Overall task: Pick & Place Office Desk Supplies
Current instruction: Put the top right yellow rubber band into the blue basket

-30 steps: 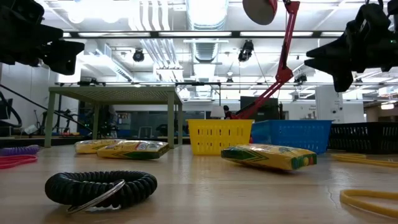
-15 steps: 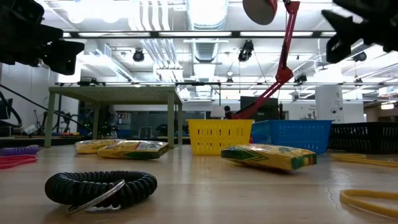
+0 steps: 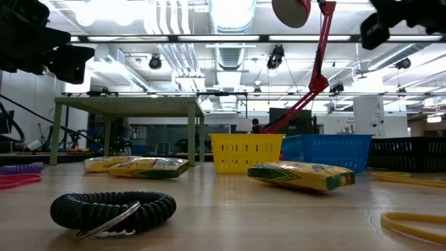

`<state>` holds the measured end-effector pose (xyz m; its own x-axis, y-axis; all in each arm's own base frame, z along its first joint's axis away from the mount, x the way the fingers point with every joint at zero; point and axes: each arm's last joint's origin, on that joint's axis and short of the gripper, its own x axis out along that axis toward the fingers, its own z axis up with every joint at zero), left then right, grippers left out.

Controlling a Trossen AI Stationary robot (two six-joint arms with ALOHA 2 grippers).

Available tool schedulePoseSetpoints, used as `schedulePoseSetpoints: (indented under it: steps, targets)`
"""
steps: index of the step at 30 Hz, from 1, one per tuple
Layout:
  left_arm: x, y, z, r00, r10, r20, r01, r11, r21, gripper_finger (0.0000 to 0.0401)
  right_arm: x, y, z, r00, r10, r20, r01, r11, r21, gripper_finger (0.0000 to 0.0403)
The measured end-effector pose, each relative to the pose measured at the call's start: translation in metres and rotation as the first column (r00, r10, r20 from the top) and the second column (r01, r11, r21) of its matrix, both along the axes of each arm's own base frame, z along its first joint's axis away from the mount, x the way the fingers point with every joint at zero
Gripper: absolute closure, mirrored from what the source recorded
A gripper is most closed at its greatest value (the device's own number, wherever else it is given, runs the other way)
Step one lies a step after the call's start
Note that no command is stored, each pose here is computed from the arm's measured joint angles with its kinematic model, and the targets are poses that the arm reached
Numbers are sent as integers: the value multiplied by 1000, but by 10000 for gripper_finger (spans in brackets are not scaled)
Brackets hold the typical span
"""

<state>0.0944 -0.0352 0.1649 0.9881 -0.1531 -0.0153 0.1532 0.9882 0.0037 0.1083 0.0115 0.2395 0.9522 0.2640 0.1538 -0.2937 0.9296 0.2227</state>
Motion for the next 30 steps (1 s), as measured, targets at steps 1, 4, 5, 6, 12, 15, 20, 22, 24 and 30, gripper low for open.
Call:
schedulePoseSetpoints:
  steps: [1,4,5,6,12,15,20,22,24,30]
  targets:
    - [0,0,0,1000,0,0,0,1000,0,182,4,0,3,999,-6,-39,5,999,-32,291]
    - [0,0,0,1000,0,0,0,1000,0,182,15,0,17,992,-25,-121,12,994,-113,291]
    - [0,0,0,1000,0,0,0,1000,0,182,18,1,22,989,-28,-147,8,991,-135,291]
    - [0,0,0,1000,0,0,0,1000,0,182,22,1,27,984,-31,-175,3,988,-156,291]
    - [0,0,0,1000,0,0,0,1000,0,182,41,2,54,928,-36,-371,-34,983,-180,291]
    - [0,0,0,1000,0,0,0,1000,0,182,48,2,65,887,-38,-460,-52,982,-181,291]
    - [0,0,0,1000,0,0,0,1000,0,182,63,3,74,846,-41,-532,-65,982,-179,291]
    - [0,0,0,1000,0,0,0,1000,0,182,68,3,77,844,-41,-535,-66,982,-179,291]
    - [0,0,0,1000,0,0,0,1000,0,182,75,3,80,838,-40,-545,-65,983,-173,291]
    - [0,0,0,1000,0,0,0,1000,0,182,92,4,89,800,-35,-599,-48,991,-121,291]
